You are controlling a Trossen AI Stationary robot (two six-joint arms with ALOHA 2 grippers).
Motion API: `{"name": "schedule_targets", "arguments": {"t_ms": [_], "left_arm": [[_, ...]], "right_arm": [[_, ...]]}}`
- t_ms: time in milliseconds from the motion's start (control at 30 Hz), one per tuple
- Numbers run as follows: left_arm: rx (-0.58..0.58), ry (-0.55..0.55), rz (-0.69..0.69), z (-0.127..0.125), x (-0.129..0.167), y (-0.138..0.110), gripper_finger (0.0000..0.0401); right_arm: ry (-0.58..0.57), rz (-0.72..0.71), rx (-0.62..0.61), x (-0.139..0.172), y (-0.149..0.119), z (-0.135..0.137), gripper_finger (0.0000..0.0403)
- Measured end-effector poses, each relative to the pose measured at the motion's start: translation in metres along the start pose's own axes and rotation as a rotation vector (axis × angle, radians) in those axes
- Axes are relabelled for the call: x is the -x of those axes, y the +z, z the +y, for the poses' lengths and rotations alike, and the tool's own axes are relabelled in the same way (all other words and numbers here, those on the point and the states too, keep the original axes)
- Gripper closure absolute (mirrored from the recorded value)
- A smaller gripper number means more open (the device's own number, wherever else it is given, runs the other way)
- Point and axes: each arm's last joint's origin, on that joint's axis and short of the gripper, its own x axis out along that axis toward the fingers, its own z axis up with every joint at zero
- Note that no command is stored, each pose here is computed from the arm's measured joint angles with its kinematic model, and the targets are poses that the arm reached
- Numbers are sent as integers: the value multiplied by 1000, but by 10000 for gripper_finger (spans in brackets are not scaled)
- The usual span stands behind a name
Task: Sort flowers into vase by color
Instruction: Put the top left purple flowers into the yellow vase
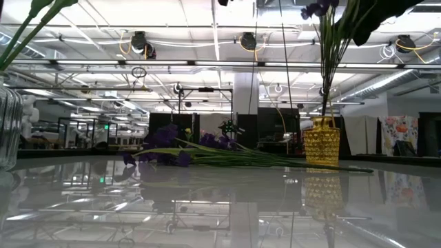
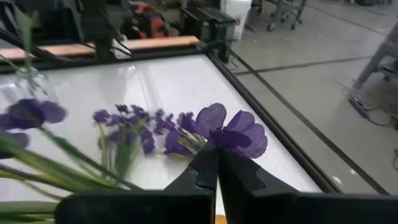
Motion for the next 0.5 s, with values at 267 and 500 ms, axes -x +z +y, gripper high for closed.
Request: {"name": "schedule_targets", "arguments": {"t_ms": [267, 500], "left_arm": [[6, -5, 19, -1, 0, -2, 192], [25, -6, 20, -1, 0, -2, 192]], "right_arm": [[-5, 55, 5, -5, -4, 1, 401], [-6, 79, 6, -5, -7, 1, 354]]}}
